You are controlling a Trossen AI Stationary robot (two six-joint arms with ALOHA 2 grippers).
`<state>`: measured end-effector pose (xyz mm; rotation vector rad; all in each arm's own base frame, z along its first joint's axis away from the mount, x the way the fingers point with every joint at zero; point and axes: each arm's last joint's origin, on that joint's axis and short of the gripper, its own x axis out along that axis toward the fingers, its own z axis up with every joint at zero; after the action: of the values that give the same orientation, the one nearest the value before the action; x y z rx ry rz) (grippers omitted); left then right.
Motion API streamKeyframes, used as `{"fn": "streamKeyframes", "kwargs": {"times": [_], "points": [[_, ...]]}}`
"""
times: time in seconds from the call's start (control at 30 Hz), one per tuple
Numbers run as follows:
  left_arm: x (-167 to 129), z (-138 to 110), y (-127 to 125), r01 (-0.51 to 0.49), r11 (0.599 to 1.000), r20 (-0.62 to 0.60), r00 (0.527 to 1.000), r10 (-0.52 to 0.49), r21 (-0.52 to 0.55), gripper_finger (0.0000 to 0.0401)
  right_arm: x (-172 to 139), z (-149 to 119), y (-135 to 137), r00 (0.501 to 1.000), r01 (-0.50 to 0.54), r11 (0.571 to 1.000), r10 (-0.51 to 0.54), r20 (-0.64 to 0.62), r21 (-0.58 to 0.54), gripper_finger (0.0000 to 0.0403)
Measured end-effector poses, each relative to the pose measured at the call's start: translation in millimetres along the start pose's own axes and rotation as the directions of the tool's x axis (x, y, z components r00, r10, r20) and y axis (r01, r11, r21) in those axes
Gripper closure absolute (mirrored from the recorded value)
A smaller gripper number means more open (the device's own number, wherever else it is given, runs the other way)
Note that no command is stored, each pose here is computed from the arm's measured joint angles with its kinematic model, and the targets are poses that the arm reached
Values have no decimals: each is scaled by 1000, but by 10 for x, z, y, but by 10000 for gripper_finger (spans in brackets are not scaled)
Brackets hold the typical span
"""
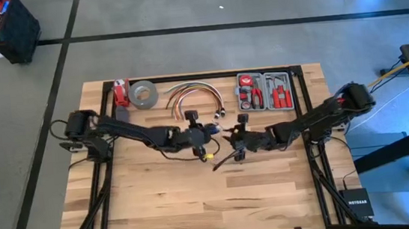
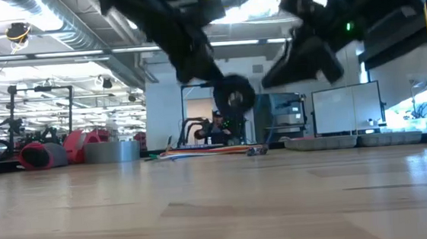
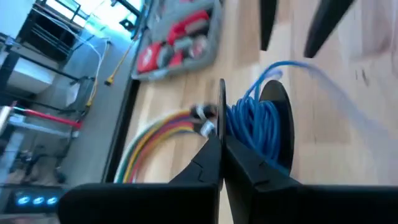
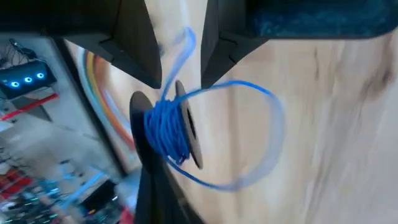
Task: Coil cords
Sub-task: Uncoil the blue wire from the black spool
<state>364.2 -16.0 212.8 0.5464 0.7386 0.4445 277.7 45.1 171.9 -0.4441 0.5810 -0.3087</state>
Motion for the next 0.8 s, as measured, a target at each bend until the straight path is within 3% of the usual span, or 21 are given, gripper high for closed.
{"fn": "streamKeyframes", "kwargs": {"times": [0.17,0.4,0.57,0.8], "points": [[-245,77,306,61,991,70,996,-53,-121,400,-195,123,-215,998,43,996,-47,52,76,286],[-424,95,312,94,985,79,993,-83,-145,400,-244,150,-510,995,-24,975,3,97,220,240],[-462,102,262,104,985,80,992,-94,-135,400,-190,102,-507,987,-150,970,134,94,190,218],[-504,120,209,119,985,92,990,-108,-127,400,-34,15,-400,992,-125,984,123,27,128,228]]}}
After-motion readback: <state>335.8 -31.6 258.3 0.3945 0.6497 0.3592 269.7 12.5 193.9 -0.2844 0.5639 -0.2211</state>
